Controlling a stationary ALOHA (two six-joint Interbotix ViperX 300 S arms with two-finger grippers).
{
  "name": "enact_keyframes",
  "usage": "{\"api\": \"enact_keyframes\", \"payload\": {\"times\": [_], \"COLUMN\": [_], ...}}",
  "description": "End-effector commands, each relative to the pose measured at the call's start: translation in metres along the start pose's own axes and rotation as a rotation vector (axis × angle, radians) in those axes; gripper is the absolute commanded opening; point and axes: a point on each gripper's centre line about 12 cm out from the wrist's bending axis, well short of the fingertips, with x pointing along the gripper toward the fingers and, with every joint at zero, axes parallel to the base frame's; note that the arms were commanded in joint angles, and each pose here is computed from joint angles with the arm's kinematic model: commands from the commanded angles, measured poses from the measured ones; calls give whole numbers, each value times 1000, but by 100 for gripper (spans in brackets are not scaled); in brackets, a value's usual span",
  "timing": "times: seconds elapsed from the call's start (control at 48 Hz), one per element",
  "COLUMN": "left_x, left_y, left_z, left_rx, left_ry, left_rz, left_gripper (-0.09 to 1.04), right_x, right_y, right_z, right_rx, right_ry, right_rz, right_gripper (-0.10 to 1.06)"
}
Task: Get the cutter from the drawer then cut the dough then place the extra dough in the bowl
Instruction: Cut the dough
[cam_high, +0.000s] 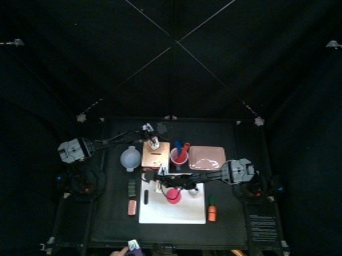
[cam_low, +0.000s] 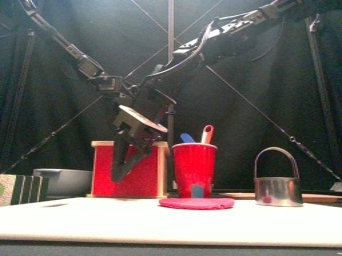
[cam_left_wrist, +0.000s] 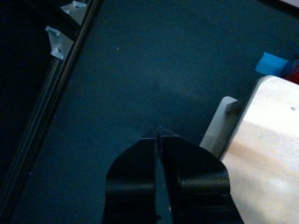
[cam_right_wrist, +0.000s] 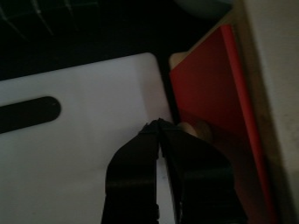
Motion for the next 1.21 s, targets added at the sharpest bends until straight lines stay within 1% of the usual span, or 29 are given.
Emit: {"api": "enact_keyframes", "payload": {"times": [0.021,0.125,0.188,0.333,0.438,0.5,0.542,0.604,0.688,0.771,0.854,0.917,1.042,1.125,1.208], "left_x": [-3,-2,-3,-3,-3,-5,-6,-9,-13,-19,-25,-31,-45,-56,-68], "left_y": [-1,-1,-1,0,-1,0,2,10,19,28,33,37,42,41,39], "left_z": [5,4,5,5,5,6,8,10,14,19,23,26,33,36,38], "left_rx": [-4,-4,-4,-7,-10,-16,-29,-58,-96,-124,-146,-159,-182,-178,-172], "left_ry": [-19,-14,-16,-19,-17,-23,-35,-55,-101,-160,-200,-231,-302,-371,-457], "left_rz": [-2,-2,-2,-1,-2,-2,-1,6,15,28,35,40,50,56,63], "left_gripper": [42,42,42,42,42,43,43,43,43,43,43,43,43,43,43], "right_x": [-11,-12,-12,-14,-18,-24,-33,-44,-61,-81,-98,-115,-153,-178,-195], "right_y": [-24,-28,-28,-25,-23,-17,-11,-5,0,7,13,15,16,11,12], "right_z": [17,20,22,26,31,37,43,51,58,62,60,56,41,31,18], "right_rx": [19,23,24,23,32,42,51,56,66,67,58,51,38,44,50], "right_ry": [-41,-48,-52,-64,-77,-96,-117,-142,-170,-192,-198,-196,-167,-151,-123], "right_rz": [-37,-46,-46,-38,-32,-17,1,22,44,65,74,74,53,37,42], "right_gripper": [18,18,18,18,18,18,18,18,18,18,18,18,18,18,18]}}
